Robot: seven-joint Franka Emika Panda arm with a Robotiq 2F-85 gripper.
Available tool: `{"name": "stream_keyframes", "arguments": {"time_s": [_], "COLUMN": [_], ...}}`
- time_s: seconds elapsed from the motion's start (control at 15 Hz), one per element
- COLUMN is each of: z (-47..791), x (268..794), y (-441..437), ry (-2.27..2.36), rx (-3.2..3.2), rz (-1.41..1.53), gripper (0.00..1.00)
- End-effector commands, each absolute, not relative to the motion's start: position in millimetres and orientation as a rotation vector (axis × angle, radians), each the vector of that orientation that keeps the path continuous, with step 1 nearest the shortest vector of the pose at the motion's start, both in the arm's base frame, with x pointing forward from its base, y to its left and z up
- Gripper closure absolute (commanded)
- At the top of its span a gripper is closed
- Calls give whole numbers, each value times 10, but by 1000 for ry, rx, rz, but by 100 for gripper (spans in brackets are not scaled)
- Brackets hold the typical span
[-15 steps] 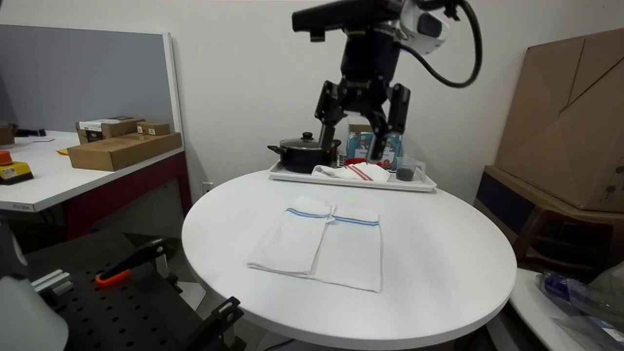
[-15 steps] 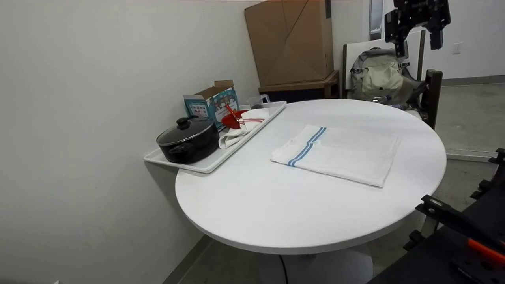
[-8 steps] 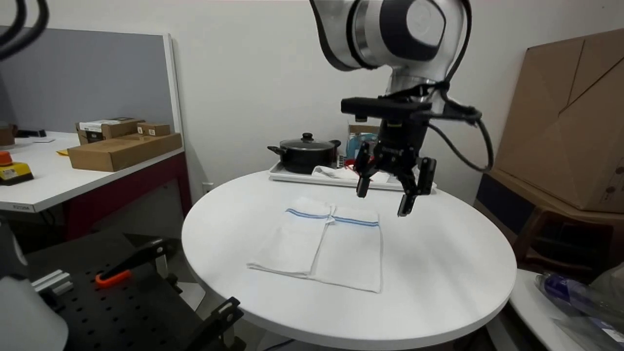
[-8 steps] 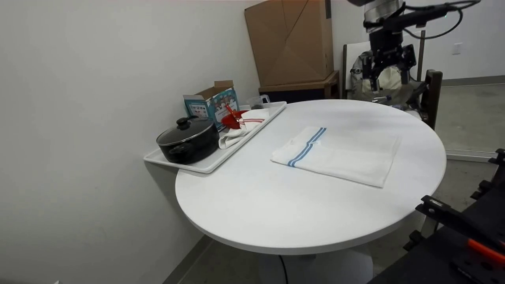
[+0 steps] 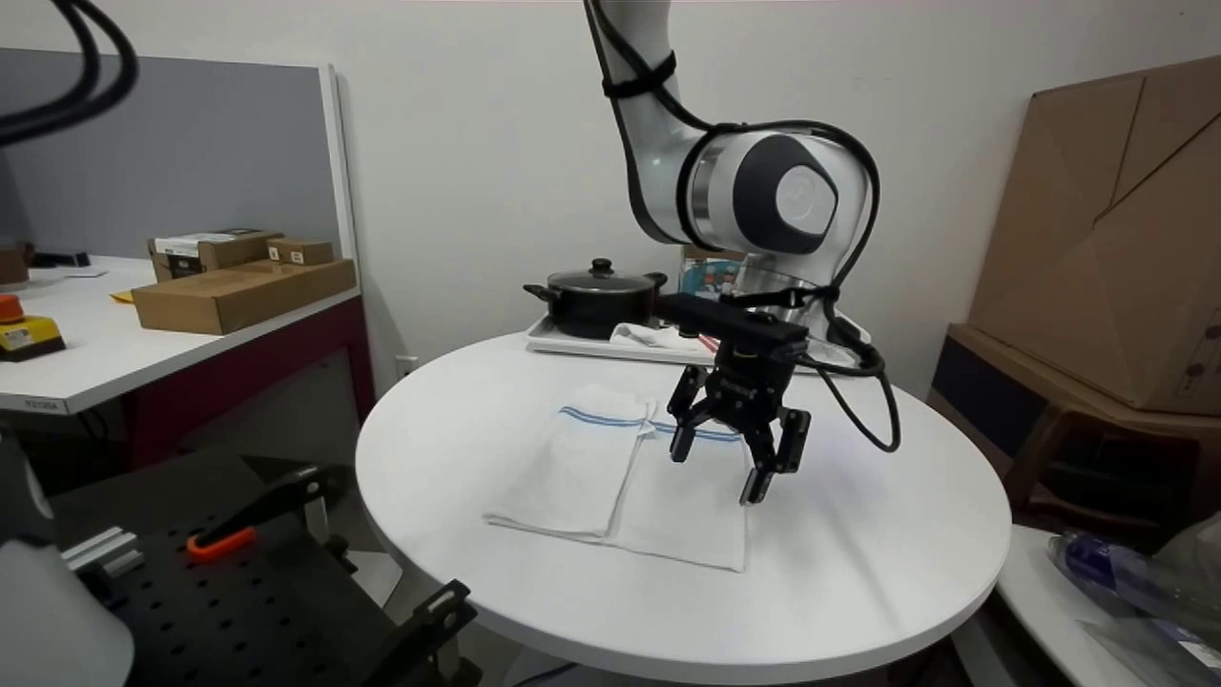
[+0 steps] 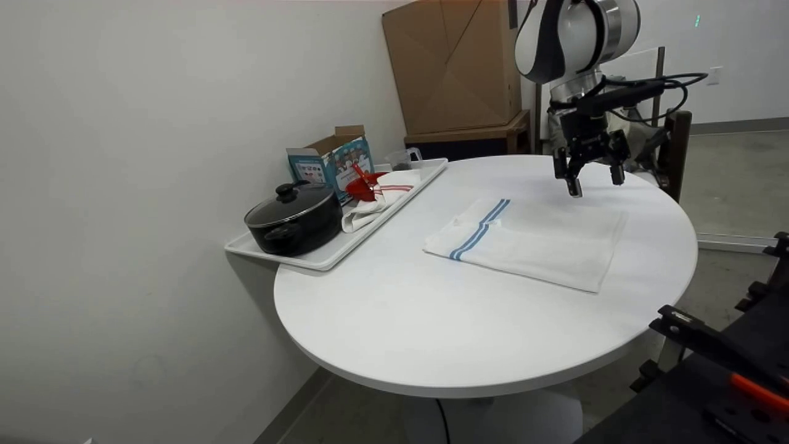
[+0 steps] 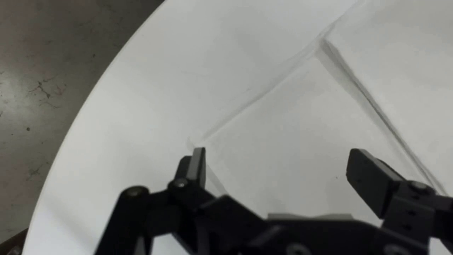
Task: Fold the cloth on the table
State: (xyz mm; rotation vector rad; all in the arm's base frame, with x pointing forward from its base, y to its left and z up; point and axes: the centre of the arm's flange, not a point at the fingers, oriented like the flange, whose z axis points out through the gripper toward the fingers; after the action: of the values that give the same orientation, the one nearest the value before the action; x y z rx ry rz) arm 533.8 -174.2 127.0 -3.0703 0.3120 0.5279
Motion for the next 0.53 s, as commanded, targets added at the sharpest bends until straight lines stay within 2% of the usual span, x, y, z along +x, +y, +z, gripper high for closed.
{"name": "stream_keyframes", "arguments": {"time_s": [0.0,0.47], "z": [1082,827], "x": [5319,5117], "y": [-1874,-2131], "ry": [352,407], "rx": [-3049,-3015], "rz": [551,606], "gripper": [0,0]}}
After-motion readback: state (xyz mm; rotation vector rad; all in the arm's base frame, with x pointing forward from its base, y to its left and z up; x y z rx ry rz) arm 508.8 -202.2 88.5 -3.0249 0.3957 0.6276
